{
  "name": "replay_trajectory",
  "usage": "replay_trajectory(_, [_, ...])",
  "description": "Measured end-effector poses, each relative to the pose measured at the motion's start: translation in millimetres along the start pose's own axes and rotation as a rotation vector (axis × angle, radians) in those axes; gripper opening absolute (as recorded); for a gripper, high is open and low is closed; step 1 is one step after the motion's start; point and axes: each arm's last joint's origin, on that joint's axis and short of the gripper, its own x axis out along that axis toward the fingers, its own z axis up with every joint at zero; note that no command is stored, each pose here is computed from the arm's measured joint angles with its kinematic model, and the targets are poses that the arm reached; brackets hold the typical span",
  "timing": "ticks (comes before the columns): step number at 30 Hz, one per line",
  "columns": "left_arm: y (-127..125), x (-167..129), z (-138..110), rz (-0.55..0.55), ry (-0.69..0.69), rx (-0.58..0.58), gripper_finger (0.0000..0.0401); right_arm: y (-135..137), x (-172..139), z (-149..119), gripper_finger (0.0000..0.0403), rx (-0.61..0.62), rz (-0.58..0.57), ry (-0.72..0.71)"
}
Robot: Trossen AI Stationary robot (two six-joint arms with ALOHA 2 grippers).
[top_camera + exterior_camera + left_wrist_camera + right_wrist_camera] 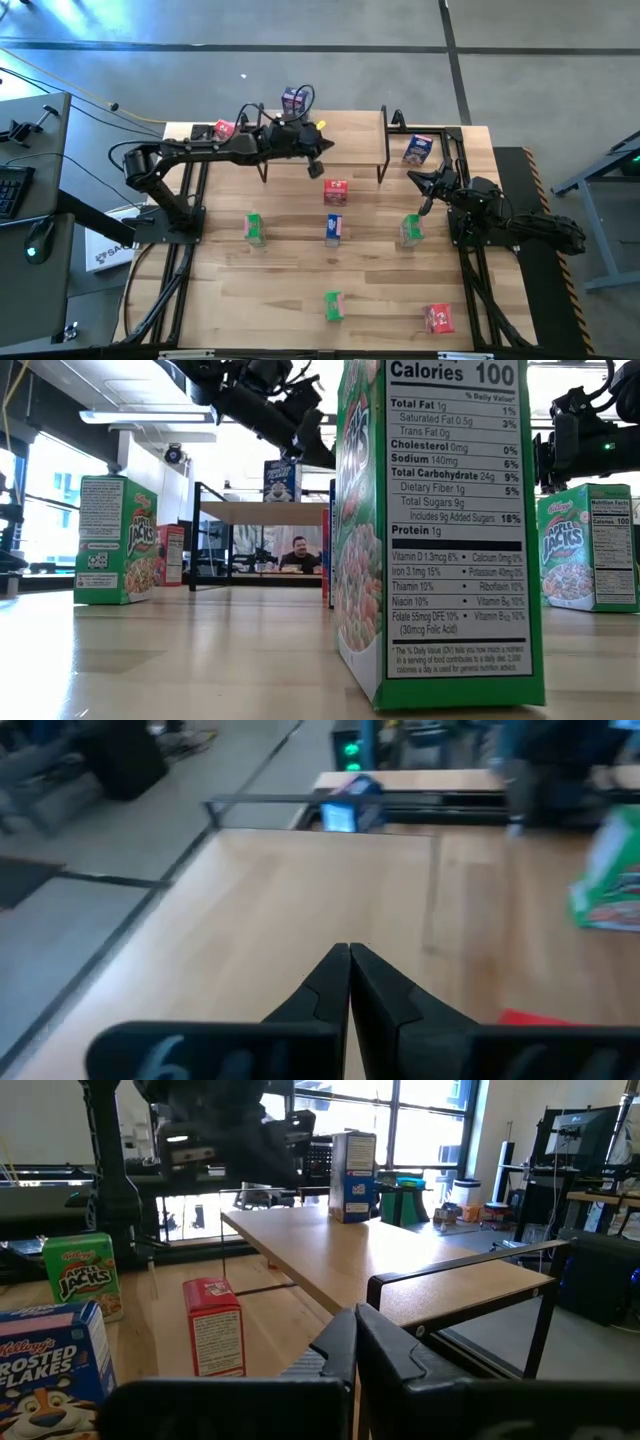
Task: Stack cereal on shelf
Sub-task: Put the center red cereal box on the shelf
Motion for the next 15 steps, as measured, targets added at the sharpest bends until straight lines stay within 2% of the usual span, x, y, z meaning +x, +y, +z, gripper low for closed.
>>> replay_trajectory(9, [-8.7,-3.8,10.5,-0.128,-0.12,0.035,0.0003,0.0,0.0,0.0,0.0,0.0,0.0,0.0])
replay_trajectory(15, [-22.5,-9.3,-18.1,-0.226,-0.3,-0.01,0.0003,0.0,0.0,0.0,0.0,0.0,0.0,0.0])
